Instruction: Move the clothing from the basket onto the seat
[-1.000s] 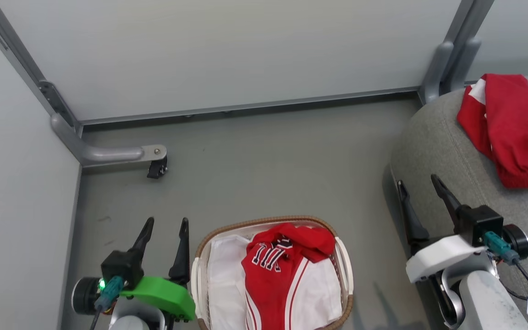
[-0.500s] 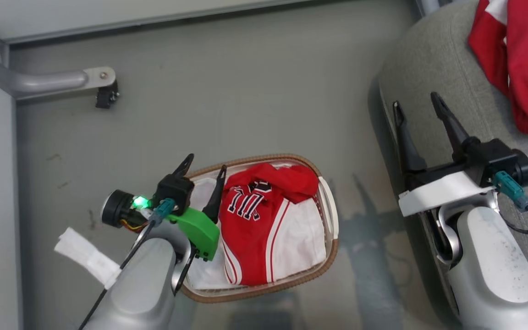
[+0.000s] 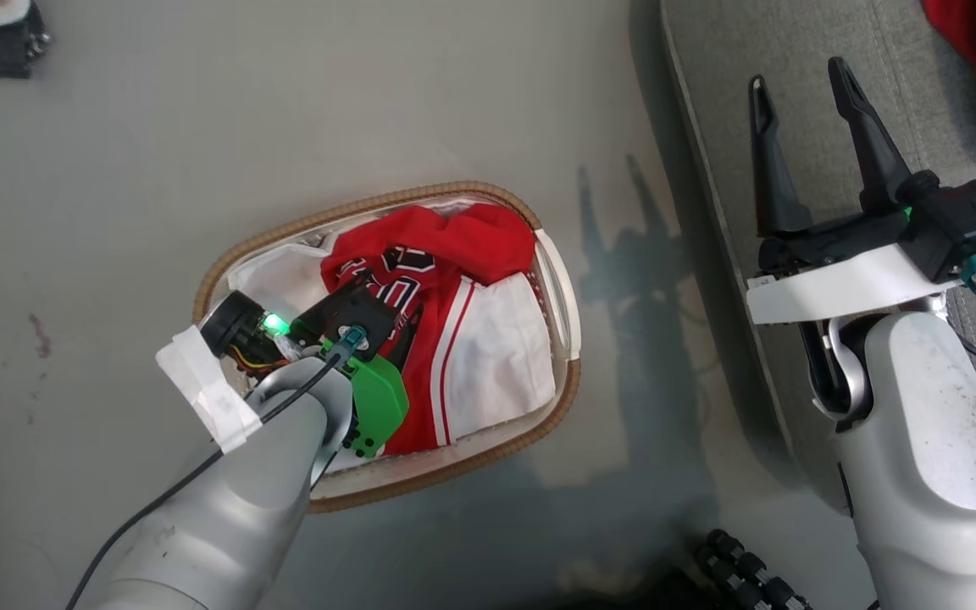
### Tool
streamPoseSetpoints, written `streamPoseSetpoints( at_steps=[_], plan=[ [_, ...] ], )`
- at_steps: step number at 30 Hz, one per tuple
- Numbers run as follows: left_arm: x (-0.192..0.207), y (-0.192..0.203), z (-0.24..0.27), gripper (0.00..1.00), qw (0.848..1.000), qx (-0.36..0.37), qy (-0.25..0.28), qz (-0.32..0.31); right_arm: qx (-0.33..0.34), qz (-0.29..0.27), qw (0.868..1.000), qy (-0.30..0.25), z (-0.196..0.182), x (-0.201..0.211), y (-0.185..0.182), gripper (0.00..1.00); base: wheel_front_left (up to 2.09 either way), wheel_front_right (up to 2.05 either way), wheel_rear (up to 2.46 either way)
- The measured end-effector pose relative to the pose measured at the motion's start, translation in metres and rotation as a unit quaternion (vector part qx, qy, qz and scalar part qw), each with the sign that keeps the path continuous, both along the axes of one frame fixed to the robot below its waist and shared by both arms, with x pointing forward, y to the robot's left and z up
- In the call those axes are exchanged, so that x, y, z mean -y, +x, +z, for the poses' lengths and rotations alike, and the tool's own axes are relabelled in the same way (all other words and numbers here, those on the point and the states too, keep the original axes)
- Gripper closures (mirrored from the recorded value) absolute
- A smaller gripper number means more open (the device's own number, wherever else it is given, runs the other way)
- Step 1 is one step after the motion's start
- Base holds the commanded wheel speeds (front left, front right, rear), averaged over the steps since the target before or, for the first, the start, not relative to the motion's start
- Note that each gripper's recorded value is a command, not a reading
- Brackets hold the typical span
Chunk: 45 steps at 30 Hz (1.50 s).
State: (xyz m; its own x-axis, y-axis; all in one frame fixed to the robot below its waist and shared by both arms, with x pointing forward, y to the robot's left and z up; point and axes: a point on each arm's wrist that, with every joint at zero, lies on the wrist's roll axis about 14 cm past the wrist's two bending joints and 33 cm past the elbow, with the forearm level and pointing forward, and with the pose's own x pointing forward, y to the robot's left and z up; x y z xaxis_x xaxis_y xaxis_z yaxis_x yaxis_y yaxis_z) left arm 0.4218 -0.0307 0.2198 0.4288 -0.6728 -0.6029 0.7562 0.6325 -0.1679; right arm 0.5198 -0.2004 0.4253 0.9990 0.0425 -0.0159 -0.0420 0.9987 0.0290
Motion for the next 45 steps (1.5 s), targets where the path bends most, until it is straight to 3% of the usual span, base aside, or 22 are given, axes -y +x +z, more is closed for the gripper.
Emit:
streamPoseSetpoints(
  at_steps=[7,14,15,16,17,19,31,45],
  plan=[
    [0.008,-0.010,-0.047,0.00,0.997,-0.039,0.028,-0.057,-0.028,0.001,1.000,-0.007,-0.030,0.004,0.004,0.00,0.00,0.00,0.00],
    [0.000,-0.006,-0.086,0.00,0.994,-0.075,0.055,-0.055,-0.057,-0.008,0.998,-0.021,-0.056,0.016,0.001,0.00,0.00,0.00,0.00],
    [0.001,-0.008,-0.089,0.27,0.994,-0.080,0.055,-0.055,-0.061,-0.010,0.998,-0.023,-0.059,0.018,0.000,0.00,0.00,0.00,0.00],
    [0.002,-0.010,-0.092,0.43,0.993,-0.085,0.054,-0.055,-0.065,-0.011,0.998,-0.025,-0.061,0.019,0.000,0.00,0.00,0.00,0.00],
    [0.003,-0.011,-0.094,0.71,0.993,-0.089,0.053,-0.055,-0.067,-0.013,0.997,-0.026,-0.063,0.020,-0.001,0.00,0.00,0.00,0.00],
    [0.005,-0.014,-0.096,1.00,0.993,-0.096,0.051,-0.053,-0.072,-0.015,0.997,-0.027,-0.066,0.022,-0.003,0.00,0.00,0.00,0.00],
    [0.013,-0.010,-0.055,1.00,0.997,-0.081,-0.006,-0.005,-0.063,-0.006,0.998,-0.029,-0.051,0.014,-0.005,0.00,0.00,0.00,0.00],
    [0.003,0.010,0.078,1.00,0.993,0.070,-0.092,0.022,-0.066,-0.003,0.997,-0.043,-0.019,0.005,-0.052,0.00,0.00,0.00,0.00]
  ],
)
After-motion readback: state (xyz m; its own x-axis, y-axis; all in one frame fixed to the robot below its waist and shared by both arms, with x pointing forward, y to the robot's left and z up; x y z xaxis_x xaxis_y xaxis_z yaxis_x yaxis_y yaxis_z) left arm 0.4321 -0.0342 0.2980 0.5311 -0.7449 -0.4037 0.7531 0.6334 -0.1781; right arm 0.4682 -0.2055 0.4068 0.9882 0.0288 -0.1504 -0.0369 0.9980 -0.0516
